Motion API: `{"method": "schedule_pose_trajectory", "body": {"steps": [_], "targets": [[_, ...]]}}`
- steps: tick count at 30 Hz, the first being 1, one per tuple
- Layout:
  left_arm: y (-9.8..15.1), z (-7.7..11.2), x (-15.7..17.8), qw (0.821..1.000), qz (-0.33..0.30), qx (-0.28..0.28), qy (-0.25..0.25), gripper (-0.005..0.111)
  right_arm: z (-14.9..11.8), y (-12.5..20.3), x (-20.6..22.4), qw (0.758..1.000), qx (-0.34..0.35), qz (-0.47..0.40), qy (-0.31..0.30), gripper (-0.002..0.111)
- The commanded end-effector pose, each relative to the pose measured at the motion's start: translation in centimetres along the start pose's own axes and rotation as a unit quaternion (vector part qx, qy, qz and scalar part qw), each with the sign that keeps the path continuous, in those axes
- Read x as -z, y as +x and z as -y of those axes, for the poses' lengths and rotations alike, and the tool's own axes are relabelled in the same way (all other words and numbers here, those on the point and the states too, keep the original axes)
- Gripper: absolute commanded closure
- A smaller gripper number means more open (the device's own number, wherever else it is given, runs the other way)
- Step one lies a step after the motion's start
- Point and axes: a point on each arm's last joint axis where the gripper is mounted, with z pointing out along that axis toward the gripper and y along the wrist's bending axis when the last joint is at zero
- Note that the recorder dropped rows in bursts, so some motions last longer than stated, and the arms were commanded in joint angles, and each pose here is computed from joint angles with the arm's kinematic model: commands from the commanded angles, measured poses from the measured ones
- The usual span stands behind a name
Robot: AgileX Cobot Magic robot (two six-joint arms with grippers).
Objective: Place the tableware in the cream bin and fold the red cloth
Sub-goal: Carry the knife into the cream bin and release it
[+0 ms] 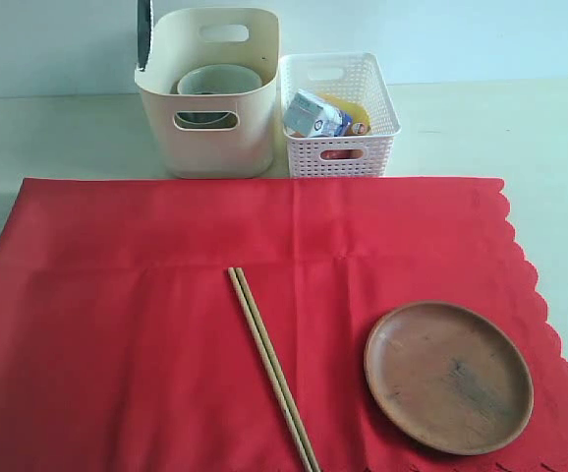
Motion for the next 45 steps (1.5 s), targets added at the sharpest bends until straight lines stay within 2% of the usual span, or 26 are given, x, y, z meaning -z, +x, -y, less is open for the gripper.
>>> {"method": "schedule_pose_trajectory", "body": {"steps": [1, 6, 11, 19, 21, 27, 29, 38, 45], "targets": [[0.1, -0.3, -2.1, 0.997, 0.06, 0.038, 0.002, 0.107, 0.0, 0.0, 0.1, 1.0, 0.0, 0.004, 0.001, 0.108], [2.3, -0.8, -5.1, 0.996, 0.068, 0.056, -0.005, 0.107, 0.0, 0.0, 0.1, 1.0, 0.0, 0.004, 0.001, 0.108], [4.6, -1.1, -7.5, 0.992, 0.061, 0.11, -0.008, 0.107, 0.0, 0.0, 0.1, 1.0, 0.0, 0.004, 0.001, 0.108], [7.6, -0.4, -9.9, 0.993, 0.038, 0.112, -0.008, 0.106, 0.0, 0.0, 0.1, 1.0, 0.0, 0.004, 0.001, 0.108], [7.9, -0.2, -10.1, 0.993, 0.035, 0.111, -0.006, 0.103, 0.0, 0.0, 0.1, 1.0, 0.0, 0.004, 0.001, 0.108], [7.8, 0.1, -10.0, 0.994, 0.036, 0.107, -0.004, 0.075, 0.0, 0.0, 0.1, 1.0, 0.0, 0.004, 0.001, 0.108], [7.5, 0.2, -9.6, 0.994, 0.029, 0.104, -0.001, 0.071, 0.0, 0.0, 0.1, 1.0, 0.0, 0.004, 0.001, 0.108], [3.9, 1.0, -5.5, 0.999, 0.001, 0.044, 0.014, 0.07, 0.0, 0.0, 0.1, 1.0, 0.0, 0.004, 0.001, 0.108], [1.5, 1.7, 0.1, 0.996, -0.087, -0.018, 0.026, 0.07, 0.0, 0.0, 0.1, 1.0, 0.0, 0.005, 0.001, 0.108]]}}
